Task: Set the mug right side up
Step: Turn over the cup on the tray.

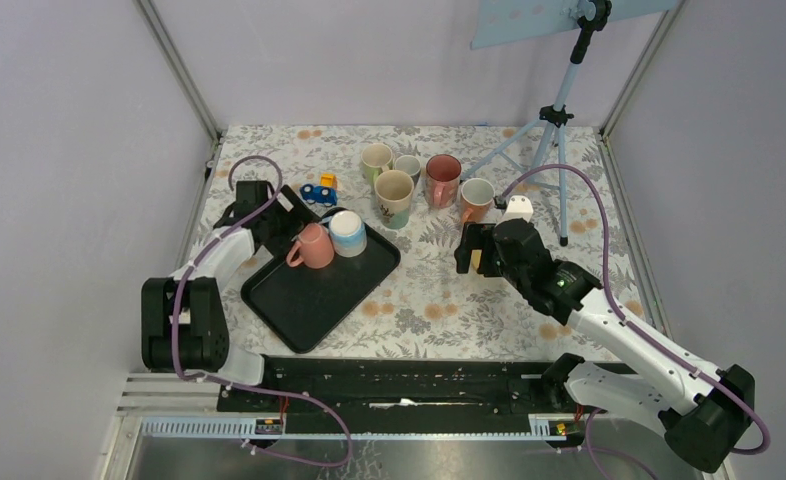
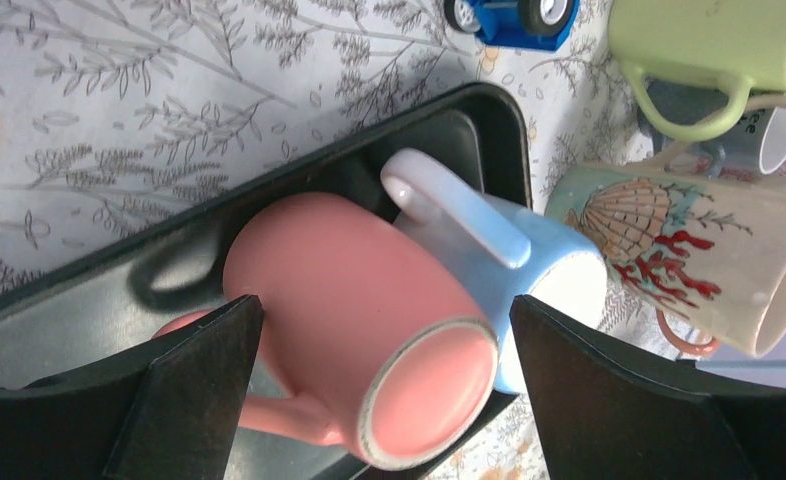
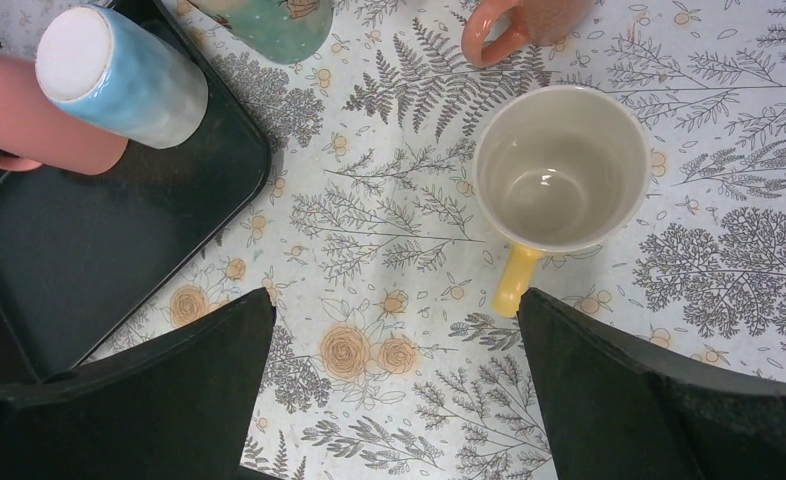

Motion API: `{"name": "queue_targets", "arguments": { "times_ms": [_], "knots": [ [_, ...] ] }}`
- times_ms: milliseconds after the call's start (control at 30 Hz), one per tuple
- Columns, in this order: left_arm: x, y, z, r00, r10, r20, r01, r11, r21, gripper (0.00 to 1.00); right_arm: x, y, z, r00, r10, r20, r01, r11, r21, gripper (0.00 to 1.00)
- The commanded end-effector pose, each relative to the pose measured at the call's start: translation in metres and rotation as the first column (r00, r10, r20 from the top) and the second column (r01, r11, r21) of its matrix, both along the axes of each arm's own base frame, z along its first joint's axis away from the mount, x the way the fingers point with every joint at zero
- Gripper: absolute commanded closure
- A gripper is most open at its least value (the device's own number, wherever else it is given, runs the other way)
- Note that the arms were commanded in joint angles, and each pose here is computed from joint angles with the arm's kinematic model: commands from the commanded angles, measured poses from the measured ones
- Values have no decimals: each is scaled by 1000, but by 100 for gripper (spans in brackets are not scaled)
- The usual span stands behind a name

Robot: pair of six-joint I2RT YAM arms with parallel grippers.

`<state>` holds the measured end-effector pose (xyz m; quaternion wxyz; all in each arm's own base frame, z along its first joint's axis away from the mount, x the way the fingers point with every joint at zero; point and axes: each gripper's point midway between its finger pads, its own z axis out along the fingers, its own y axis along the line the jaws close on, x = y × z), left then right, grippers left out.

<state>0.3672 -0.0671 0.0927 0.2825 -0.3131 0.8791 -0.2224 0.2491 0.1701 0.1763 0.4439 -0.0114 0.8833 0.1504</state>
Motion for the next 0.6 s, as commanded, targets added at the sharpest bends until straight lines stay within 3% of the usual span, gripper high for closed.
{"name": "queue_targets", "arguments": {
  "times_ms": [0,300,567],
  "knots": [
    [-10,-10,21,997,-10,70,15,998,-68,1,5,2,12,999,4,42,-5,1000,19,0],
    [-40,-29,17,996,-73,57,77,995,-69,1,7,3,9,999,3,37,-3,1000,12,0],
    [-60,-53,11,991,-134,20,134,991,-3,1,7,5,11,999,4,36,-4,1000,22,0]
  ]
}}
